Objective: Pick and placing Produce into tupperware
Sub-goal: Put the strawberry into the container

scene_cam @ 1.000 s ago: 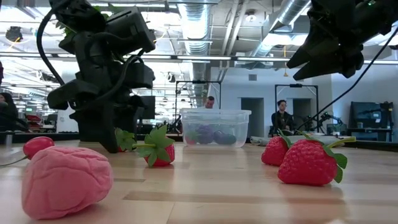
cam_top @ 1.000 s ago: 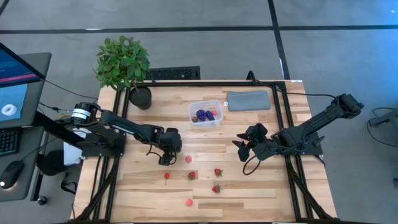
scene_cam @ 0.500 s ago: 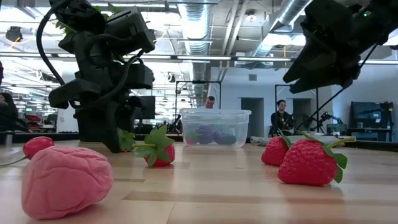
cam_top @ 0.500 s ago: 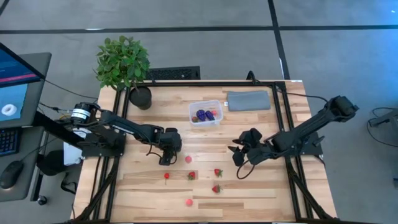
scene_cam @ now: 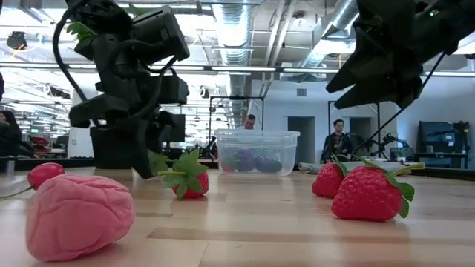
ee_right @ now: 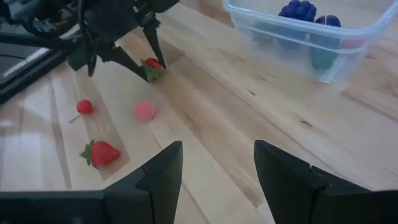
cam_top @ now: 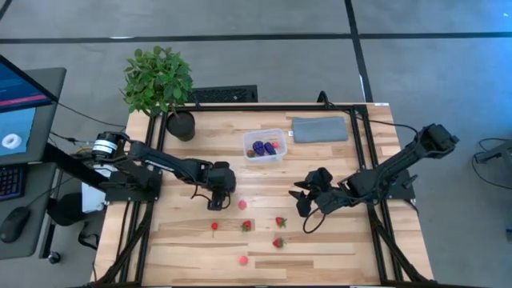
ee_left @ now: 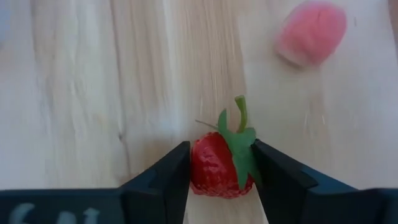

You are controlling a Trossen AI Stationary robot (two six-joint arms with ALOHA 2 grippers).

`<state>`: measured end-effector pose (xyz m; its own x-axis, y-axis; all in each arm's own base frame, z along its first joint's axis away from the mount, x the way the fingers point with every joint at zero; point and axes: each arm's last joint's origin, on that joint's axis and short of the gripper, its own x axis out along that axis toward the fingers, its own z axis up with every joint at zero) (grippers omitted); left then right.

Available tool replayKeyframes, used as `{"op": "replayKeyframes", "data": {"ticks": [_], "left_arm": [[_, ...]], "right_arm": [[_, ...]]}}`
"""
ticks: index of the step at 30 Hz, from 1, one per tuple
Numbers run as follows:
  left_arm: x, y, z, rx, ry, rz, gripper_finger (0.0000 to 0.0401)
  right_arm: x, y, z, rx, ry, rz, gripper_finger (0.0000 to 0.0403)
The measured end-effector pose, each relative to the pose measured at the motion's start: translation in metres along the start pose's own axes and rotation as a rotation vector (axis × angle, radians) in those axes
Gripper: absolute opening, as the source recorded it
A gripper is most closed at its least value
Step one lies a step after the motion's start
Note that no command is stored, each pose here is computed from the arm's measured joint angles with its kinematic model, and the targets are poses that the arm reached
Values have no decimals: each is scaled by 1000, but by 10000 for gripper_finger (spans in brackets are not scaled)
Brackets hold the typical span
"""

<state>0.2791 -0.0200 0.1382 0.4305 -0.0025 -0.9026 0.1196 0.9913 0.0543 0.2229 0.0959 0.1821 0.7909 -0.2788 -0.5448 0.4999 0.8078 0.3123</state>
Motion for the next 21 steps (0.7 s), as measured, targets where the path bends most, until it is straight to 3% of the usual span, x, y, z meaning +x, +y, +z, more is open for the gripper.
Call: {"op": "replayKeyframes", "data": {"ticks": [10, 21], "left_arm": [[-11, 3, 25, -10, -81, 39, 147], [-40, 19, 71, -20, -241, 126, 147]], "right_arm": [[-2, 2, -2, -7, 4, 11, 221], [-3, 4, -3, -1, 5, 24, 221]]}}
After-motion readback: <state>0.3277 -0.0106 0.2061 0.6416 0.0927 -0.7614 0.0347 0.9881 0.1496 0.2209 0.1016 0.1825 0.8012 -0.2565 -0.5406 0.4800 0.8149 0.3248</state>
